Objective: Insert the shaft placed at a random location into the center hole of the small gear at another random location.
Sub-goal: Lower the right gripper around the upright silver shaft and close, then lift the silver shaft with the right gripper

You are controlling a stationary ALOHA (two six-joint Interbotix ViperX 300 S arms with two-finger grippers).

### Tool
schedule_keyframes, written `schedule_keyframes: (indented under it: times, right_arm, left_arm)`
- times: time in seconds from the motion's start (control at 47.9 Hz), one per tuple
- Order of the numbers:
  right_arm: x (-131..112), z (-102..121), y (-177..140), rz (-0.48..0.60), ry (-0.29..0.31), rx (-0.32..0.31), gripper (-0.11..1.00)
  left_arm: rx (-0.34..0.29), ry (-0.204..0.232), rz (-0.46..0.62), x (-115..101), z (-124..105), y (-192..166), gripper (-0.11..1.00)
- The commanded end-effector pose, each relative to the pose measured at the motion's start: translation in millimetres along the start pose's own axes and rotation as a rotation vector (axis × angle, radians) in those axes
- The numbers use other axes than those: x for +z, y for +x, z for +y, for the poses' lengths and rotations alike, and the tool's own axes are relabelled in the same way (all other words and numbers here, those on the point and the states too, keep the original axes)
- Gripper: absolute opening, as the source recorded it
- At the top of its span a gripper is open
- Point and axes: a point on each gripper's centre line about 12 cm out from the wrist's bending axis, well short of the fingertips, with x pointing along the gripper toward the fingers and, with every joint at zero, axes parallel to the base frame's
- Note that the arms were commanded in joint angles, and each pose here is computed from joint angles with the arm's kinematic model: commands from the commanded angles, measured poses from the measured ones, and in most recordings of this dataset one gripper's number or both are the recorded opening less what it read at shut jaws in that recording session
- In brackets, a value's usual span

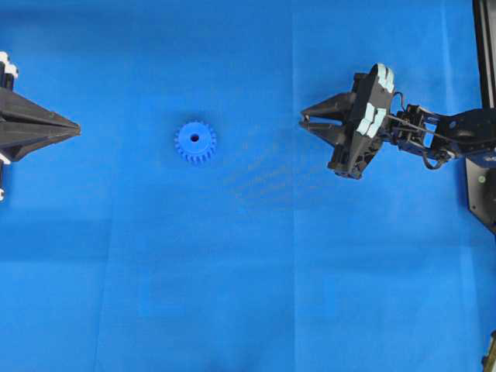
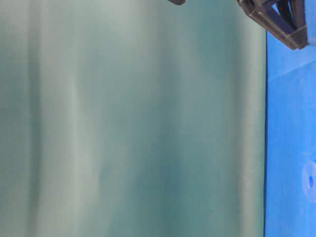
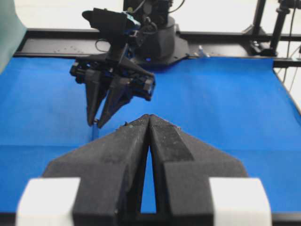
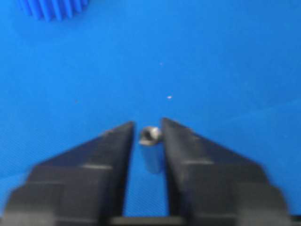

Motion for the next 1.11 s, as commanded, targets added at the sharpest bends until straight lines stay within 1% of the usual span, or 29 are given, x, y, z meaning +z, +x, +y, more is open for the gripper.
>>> schedule_keyframes:
  times: [0.0, 0.042, 0.271, 0.48, 0.647, 0.793, 1.085]
  right_arm:
    - [8, 0, -1, -0.029, 0.008, 0.000, 0.05]
    - [8, 0, -1, -0.029, 0.008, 0.000, 0.03]
    - [13, 1, -2, -0.042, 0.011, 0.004, 0.03]
    - [38, 7, -17, -0.057, 0.029, 0.033, 0.03]
    - [62, 12, -34, -0.069, 0.031, 0.064, 0.03]
    - [64, 13, -39, -0.064, 0.023, 0.069, 0.03]
    - [66, 14, -33, -0.063, 0.022, 0.070, 0.03]
  left_arm:
    - [0.002, -0.003, -0.012, 4, 0, 1, 0.00]
    - [0.002, -0.003, -0.012, 4, 0, 1, 0.00]
    - [0.001, -0.001, -0.014, 5, 0, 1, 0.00]
    - [0.002, -0.003, -0.012, 4, 0, 1, 0.00]
    - [0.001, -0.001, -0.012, 4, 0, 1, 0.00]
    - [0.001, -0.001, -0.006, 3, 0, 1, 0.00]
    - [0.002, -0.003, -0.002, 3, 0, 1, 0.00]
